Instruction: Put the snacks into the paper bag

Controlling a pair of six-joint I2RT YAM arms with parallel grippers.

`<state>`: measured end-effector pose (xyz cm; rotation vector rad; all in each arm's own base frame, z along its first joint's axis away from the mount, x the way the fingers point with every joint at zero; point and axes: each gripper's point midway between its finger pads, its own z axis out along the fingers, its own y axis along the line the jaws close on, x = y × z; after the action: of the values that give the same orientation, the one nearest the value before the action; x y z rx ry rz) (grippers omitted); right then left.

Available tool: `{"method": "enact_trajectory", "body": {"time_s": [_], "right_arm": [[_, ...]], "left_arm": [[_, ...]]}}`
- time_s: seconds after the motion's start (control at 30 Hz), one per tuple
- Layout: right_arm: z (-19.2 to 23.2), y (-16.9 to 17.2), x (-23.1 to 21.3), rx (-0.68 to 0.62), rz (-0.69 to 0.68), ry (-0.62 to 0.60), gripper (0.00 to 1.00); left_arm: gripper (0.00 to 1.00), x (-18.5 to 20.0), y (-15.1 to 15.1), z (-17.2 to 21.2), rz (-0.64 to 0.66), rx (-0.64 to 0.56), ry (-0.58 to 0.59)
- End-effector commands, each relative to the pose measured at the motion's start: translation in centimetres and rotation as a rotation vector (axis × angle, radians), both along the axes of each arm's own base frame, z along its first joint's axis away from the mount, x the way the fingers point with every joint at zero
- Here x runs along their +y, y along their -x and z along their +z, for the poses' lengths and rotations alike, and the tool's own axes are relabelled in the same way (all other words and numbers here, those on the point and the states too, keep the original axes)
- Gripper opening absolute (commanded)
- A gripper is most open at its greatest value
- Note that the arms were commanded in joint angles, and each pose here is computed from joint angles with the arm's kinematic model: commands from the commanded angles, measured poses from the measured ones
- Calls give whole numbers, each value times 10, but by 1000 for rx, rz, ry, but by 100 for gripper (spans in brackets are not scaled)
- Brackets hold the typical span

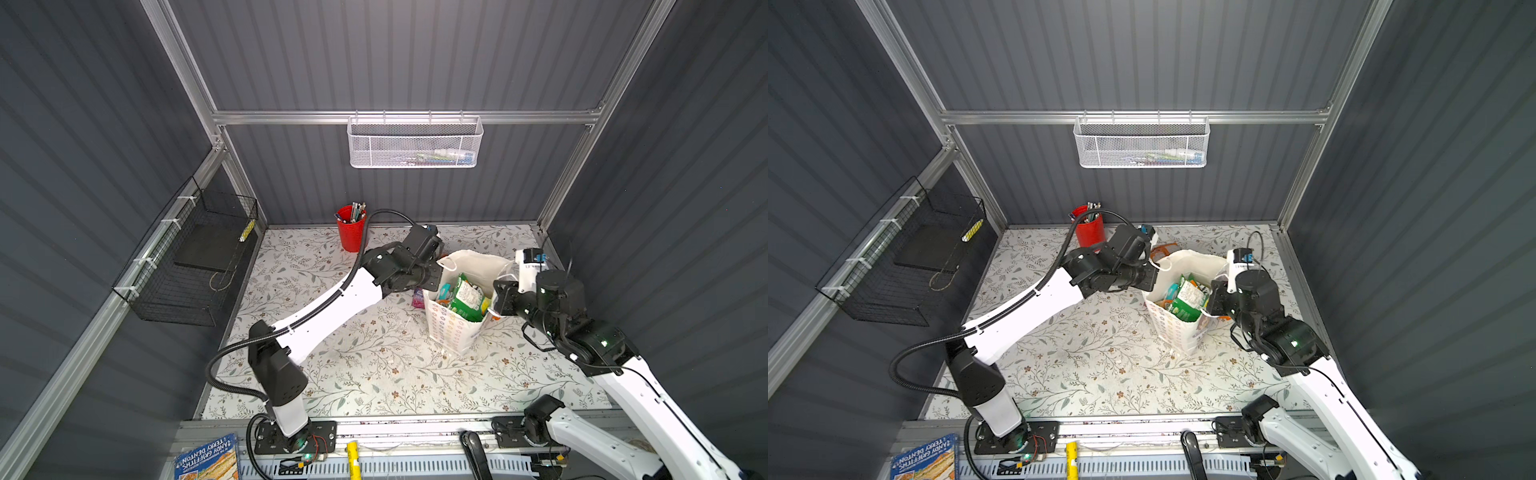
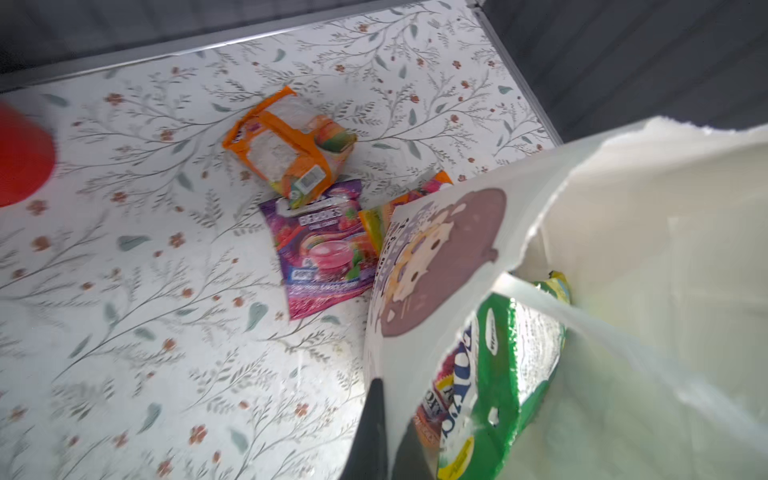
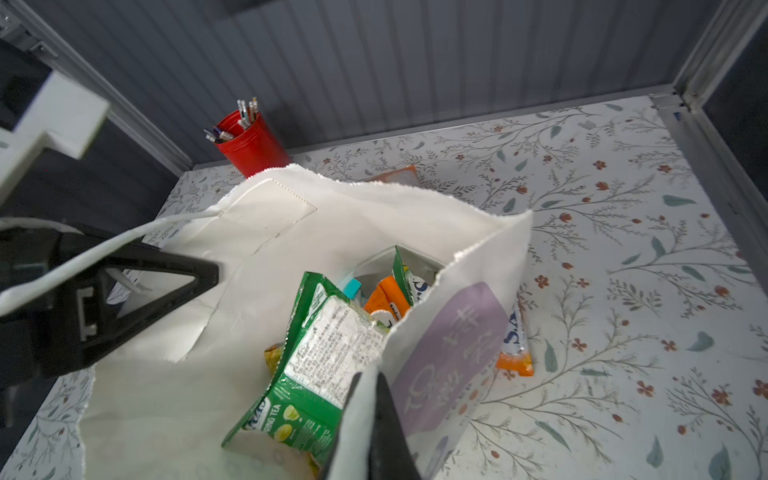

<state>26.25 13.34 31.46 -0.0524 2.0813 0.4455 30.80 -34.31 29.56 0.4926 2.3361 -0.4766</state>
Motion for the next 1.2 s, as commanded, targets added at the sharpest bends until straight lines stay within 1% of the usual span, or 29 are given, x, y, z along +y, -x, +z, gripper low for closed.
{"method": "enact_trajectory", "body": {"time_s": [0.0, 0.1, 0.17, 0.27, 0.4, 0.47, 0.53, 0.6, 0.7, 0.73, 0.8, 0.87, 0.93, 1.0, 1.1, 1.17], "right_arm": [[57, -7, 36, -103, 90, -60, 0], [71, -18, 69, -92, 143, -71, 0], [69, -30, 90, -63, 165, -65, 0], [57, -48, 112, -12, 166, -44, 0], [38, -69, 134, 43, 167, -30, 0], [32, -78, 142, 64, 157, -22, 0], [22, -84, 152, 86, 161, -10, 0], [17, -87, 164, 96, 189, -9, 7], [30, -87, 172, 51, 206, -32, 30], [35, -86, 174, 40, 206, -33, 41], [43, -82, 178, 33, 227, -43, 72], [50, -79, 179, 29, 241, -63, 99], [57, -76, 174, 16, 233, -73, 99], [64, -73, 165, 0, 207, -72, 99], [66, -71, 141, -25, 134, -29, 99], [66, -69, 122, -39, 83, 9, 99]], "left_arm": [[0, 72, -20, 61, 253, -173, 32], [0, 97, -13, 73, 291, -220, 11], [0, 112, -9, 73, 327, -233, -26], [0, 131, -4, 65, 364, -231, -73], [0, 143, 8, 63, 371, -213, -70], [0, 157, 10, 60, 406, -235, -106], [0, 168, 8, 44, 445, -250, -150], [0, 172, 6, 22, 455, -223, -180], [0, 169, 6, 0, 435, -171, -193], [0, 169, 6, -1, 435, -169, -194], [0, 172, 9, -15, 419, -166, -222], [0, 173, 10, -20, 410, -184, -210], [0, 175, 10, -21, 407, -181, -199], [0, 183, 9, -13, 415, -204, -219], [0, 197, 7, -5, 458, -255, -218], [0, 194, 6, -9, 451, -243, -202]]}}
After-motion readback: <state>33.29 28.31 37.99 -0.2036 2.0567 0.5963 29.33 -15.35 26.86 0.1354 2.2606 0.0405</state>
